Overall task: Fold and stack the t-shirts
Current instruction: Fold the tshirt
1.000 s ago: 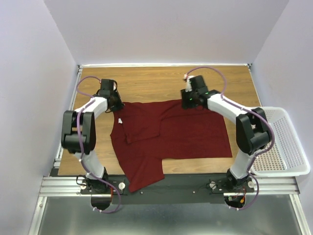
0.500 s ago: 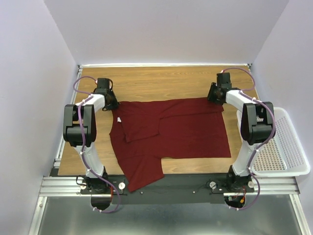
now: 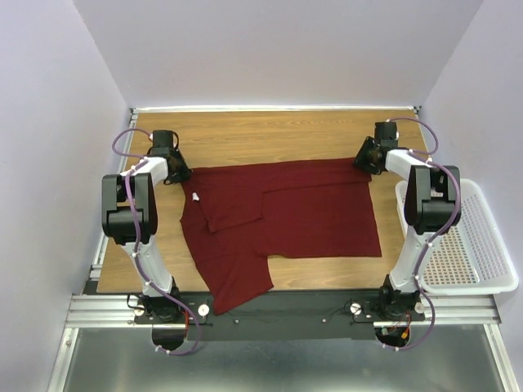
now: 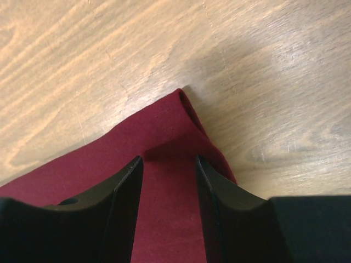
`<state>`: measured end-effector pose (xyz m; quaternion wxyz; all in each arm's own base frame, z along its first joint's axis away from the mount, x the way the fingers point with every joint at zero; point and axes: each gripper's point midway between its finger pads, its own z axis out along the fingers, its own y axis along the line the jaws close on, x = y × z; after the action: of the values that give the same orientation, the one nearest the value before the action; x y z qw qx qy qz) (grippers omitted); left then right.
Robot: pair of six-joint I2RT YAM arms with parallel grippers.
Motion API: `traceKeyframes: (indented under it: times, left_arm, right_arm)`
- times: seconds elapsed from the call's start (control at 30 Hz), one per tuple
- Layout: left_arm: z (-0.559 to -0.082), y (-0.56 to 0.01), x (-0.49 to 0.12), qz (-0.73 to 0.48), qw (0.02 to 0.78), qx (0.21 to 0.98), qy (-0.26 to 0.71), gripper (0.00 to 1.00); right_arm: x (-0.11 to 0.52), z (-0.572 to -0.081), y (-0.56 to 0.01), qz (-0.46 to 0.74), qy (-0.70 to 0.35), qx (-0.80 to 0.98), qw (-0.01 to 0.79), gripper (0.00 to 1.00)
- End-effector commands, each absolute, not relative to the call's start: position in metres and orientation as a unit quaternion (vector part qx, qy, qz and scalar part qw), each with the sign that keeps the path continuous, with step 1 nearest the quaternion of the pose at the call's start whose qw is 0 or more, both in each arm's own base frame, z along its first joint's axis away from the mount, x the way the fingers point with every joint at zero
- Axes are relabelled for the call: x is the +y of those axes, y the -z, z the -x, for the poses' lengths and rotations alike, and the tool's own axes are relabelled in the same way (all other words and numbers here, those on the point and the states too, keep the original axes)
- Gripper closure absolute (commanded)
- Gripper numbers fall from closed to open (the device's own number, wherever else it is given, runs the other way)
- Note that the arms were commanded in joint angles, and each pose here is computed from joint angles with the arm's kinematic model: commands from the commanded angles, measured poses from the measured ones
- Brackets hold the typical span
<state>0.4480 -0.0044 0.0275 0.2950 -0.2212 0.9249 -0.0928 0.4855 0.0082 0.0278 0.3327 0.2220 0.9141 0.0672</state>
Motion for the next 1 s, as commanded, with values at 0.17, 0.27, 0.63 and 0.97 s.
traceKeyframes:
  times: [0.17, 0.27, 0.63, 0.97]
  left_arm:
    - [-0.460, -0.005, 0.030, 0.254, 0.274, 0.926, 0.059, 1.00]
    - [-0.481, -0.006, 0.025, 0.248, 0.280, 0.925, 0.067, 1.00]
    - [-0.550, -0.052, 0.021, 0.221, 0.340, 0.912, 0.061, 1.00]
    - [-0.484, -0.209, 0.033, 0.235, 0.498, 0.835, 0.014, 0.80]
  right_arm:
    - [-0.004, -0.494, 0.008, -0.236, -0.073, 0.923, 0.295, 0.50]
    - [0.000, -0.507, 0.011, -0.231, -0.085, 0.923, 0.297, 0.50]
    - [0.011, -0.550, -0.036, -0.170, -0.125, 0.911, 0.354, 0.49]
    - [0.120, -0.496, -0.123, -0.104, -0.250, 0.882, 0.386, 0.49]
